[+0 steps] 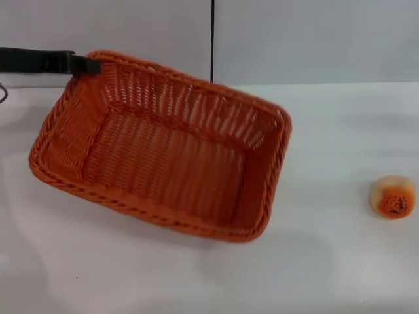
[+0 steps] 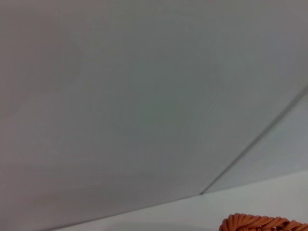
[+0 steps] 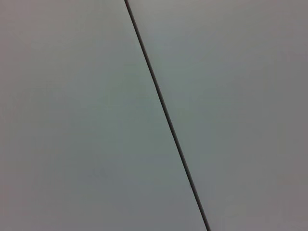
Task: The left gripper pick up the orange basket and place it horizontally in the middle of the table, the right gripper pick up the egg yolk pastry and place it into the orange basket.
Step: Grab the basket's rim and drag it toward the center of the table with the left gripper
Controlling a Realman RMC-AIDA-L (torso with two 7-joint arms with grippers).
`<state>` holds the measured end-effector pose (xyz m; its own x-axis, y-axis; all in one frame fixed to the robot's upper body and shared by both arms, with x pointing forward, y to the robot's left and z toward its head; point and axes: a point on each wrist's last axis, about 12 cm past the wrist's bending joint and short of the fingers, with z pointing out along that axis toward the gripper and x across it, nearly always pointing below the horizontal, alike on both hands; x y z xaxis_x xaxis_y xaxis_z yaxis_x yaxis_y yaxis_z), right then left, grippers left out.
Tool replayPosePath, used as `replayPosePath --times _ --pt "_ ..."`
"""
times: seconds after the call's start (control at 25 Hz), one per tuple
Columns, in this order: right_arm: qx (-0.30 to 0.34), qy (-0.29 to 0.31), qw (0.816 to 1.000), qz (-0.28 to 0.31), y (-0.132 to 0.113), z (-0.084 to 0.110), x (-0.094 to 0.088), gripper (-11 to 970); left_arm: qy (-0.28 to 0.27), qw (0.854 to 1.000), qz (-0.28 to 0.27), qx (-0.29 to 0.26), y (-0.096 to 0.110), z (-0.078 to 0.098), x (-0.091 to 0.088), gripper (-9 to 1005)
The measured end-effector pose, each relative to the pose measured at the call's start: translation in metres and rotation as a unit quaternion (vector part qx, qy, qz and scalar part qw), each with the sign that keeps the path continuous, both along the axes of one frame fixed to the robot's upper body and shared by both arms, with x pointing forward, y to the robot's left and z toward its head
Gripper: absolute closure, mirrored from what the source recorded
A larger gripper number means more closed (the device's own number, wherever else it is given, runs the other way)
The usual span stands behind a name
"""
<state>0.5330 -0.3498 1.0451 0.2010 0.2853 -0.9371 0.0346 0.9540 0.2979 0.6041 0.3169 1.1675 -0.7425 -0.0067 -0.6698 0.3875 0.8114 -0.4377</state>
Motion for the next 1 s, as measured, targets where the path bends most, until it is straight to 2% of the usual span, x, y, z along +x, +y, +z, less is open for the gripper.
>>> replayPosePath --times 0.32,0.52,0.8,1.0 --pt "0.000 0.011 1.000 -0.002 0.000 -0.002 0.001 351 0.034 0.997 0.049 -0.052 0.014 -0.012 -0.015 789" --pt "0.001 0.015 1.000 0.000 0.001 -0.003 0.002 349 0.043 0.991 0.073 -0.100 0.024 -0.025 -0.033 783" --pt "-0.001 0.021 1.000 0.005 0.004 -0.002 0.008 347 0.068 0.986 0.084 -0.124 0.030 -0.041 -0.050 775" --pt "-0.002 0.028 1.000 0.009 0.007 -0.002 0.013 345 0.083 0.984 0.083 -0.133 0.026 -0.052 -0.055 769"
